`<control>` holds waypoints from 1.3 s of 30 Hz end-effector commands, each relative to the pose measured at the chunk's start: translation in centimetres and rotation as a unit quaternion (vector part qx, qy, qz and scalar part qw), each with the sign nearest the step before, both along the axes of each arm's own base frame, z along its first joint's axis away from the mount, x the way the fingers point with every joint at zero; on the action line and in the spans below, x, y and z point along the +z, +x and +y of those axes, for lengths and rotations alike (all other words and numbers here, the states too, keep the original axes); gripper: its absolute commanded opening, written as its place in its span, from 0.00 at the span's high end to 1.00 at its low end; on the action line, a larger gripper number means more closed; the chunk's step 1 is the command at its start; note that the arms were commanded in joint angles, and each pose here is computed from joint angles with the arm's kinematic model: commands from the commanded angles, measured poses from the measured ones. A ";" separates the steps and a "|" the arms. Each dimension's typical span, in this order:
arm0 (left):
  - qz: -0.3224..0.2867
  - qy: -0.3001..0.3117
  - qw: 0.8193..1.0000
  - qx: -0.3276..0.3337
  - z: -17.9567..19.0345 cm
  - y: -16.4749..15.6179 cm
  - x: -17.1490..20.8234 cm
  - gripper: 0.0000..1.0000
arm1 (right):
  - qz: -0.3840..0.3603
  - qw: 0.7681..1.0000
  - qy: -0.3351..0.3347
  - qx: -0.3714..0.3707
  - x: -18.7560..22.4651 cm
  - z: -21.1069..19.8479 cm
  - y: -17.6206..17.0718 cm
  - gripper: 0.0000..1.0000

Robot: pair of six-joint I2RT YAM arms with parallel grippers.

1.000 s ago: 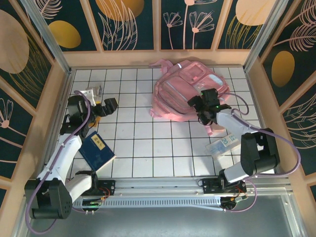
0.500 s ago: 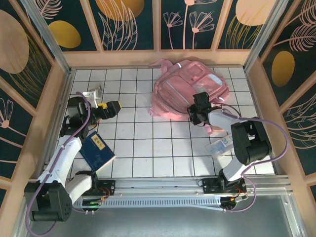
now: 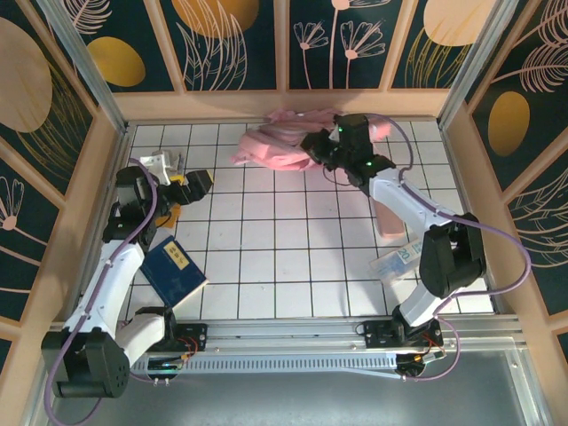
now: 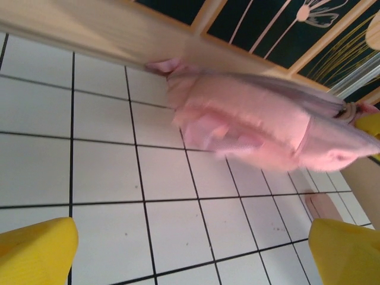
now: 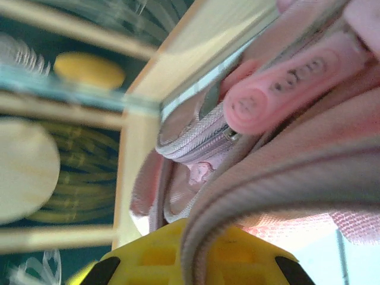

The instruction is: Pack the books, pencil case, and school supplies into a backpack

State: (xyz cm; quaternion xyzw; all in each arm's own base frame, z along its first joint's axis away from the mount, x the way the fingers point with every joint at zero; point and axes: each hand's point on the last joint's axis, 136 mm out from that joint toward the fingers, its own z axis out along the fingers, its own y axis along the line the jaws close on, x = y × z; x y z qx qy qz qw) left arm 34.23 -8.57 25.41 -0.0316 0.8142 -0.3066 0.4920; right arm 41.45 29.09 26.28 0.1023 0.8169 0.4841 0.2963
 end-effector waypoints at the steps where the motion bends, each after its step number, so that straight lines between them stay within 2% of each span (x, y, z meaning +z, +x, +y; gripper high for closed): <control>1: -0.041 0.007 0.999 -0.016 -0.4 -0.5 2.2 0.01 | -0.054 0.976 0.034 0.208 1.3 6.3 -7.7 1.00; 5: -0.034 0.031 0.997 -0.055 -1.7 -0.9 0.8 0.01 | 0.009 0.970 -0.014 0.244 -4.1 4.9 -10.1 0.98; 6: -0.032 0.052 0.996 -0.063 -2.2 -1.0 0.3 0.01 | 0.029 0.969 -0.036 0.242 -5.7 4.1 -10.3 0.90; 7: -0.031 0.079 0.994 -0.070 -2.8 -1.1 -0.3 0.01 | 0.052 0.971 -0.066 0.225 -7.3 3.0 -10.1 0.75; 9: -0.037 0.122 0.986 -0.106 -4.6 -1.7 -1.1 0.01 | 0.094 0.976 -0.121 0.157 -10.1 -0.5 -8.6 0.54; 12: -0.050 0.160 0.972 -0.165 -7.2 -2.8 -2.8 0.01 | 0.118 0.975 -0.174 0.079 -11.5 -5.0 -7.1 0.47; 16: -0.071 0.224 0.940 -0.248 -10.3 -4.6 -5.0 0.01 | 0.077 0.970 -0.229 0.024 -10.4 -8.4 -6.3 0.44; 18: -0.076 0.245 0.929 -0.268 -10.8 -5.0 -5.4 0.01 | 0.047 0.964 -0.262 0.003 -9.8 -9.6 -6.0 0.43; 20: -0.079 0.264 0.921 -0.276 -10.7 -5.1 -5.8 0.01 | 0.007 0.960 -0.278 0.006 -8.9 -9.7 -6.3 0.43; 21: -0.083 0.282 0.911 -0.290 -10.7 -5.5 -6.2 0.02 | -0.016 0.959 -0.282 0.014 -8.3 -9.4 -6.5 0.43; 22: -0.088 0.308 0.892 -0.320 -10.7 -6.4 -7.3 0.12 | -0.039 0.957 -0.286 0.015 -7.6 -9.2 -6.7 0.43; 23: -0.096 0.344 0.860 -0.364 -10.5 -7.6 -8.7 0.18 | -0.054 0.955 -0.292 0.015 -7.3 -9.2 -6.9 0.43; 24: -0.096 0.391 0.818 -0.411 -9.7 -9.0 -10.6 0.21 | -0.073 0.952 -0.296 0.013 -6.9 -9.1 -7.0 0.43; 25: -0.085 0.433 0.796 -0.414 -8.6 -9.0 -12.0 0.20 | -0.091 0.951 -0.294 0.009 -6.2 -9.0 -7.1 0.43; 27: -0.064 0.481 0.789 -0.377 -6.9 -7.6 -13.3 0.17 | -0.112 0.952 -0.285 -0.002 -5.3 -9.0 -7.2 0.43; 30: -0.072 0.512 0.759 -0.395 -6.7 -6.9 -14.5 0.16 | -0.139 0.953 -0.268 -0.005 -4.2 -8.6 -7.4 0.42; 32: -0.071 0.531 0.751 -0.386 -6.4 -6.0 -15.1 0.19 | -0.154 0.951 -0.269 -0.003 -3.9 -8.4 -7.5 0.42; 35: -0.046 0.575 0.735 -0.356 -5.0 -4.1 -17.0 0.25 | -0.162 0.948 -0.274 0.001 -3.8 -8.3 -7.6 0.41; 37: -0.028 0.596 0.726 -0.341 -4.2 -3.1 -18.5 0.34 | -0.172 0.945 -0.277 0.007 -3.9 -8.0 -7.6 0.40; 39: -0.029 0.598 0.727 -0.336 -4.4 -2.3 -19.1 0.45 | -0.190 0.939 -0.285 0.017 -3.9 -7.6 -7.6 0.39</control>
